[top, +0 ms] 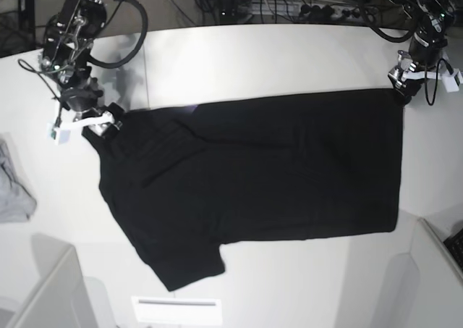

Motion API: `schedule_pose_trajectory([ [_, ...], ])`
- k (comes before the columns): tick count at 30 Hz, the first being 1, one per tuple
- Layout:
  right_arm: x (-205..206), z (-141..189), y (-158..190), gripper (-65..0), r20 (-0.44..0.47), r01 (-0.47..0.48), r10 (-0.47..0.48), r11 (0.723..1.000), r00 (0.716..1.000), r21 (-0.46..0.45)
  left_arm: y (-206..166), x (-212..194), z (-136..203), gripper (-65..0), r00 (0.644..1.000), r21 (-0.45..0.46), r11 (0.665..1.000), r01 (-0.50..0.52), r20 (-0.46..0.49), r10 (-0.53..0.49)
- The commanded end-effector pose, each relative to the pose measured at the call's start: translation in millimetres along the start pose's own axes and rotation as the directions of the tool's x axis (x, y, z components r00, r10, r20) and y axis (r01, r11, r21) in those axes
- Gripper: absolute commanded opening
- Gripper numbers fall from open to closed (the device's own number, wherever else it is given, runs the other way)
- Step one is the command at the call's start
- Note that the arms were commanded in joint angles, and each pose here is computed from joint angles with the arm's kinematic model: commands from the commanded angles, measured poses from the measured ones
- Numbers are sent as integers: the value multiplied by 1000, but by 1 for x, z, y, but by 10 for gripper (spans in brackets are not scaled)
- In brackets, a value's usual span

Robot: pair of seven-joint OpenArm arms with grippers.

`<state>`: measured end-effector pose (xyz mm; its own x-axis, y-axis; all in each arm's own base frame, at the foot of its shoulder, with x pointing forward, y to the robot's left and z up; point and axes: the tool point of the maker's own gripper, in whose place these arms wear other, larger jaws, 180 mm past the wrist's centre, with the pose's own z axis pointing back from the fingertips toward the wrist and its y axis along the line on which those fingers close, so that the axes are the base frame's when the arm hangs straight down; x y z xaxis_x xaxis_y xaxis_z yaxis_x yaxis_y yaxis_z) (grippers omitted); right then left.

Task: Fold the T-shirt properly
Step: 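Grasp the shoulder edges with both grippers and drag the shirt flat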

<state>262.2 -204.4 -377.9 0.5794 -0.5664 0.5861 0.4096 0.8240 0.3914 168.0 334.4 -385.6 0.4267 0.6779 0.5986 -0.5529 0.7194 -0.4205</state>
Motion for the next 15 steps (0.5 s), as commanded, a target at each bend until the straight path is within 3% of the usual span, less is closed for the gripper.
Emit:
schedule_pose_trajectory([
  [1, 10, 4, 2, -264, 53, -1, 0, 1000, 999, 9, 1, 9, 1, -148, 1000, -10, 1000, 13, 23, -13],
  [5, 11, 6, 0, -264, 104, 9, -9, 1000, 995, 5, -1, 1, -17, -148, 999, -28, 999, -42, -4, 42],
  [15, -13, -19, -15, -266, 25, 59, -58, 998, 998, -26, -7, -9, -43, -148, 990, -56, 989, -135, -41, 133],
])
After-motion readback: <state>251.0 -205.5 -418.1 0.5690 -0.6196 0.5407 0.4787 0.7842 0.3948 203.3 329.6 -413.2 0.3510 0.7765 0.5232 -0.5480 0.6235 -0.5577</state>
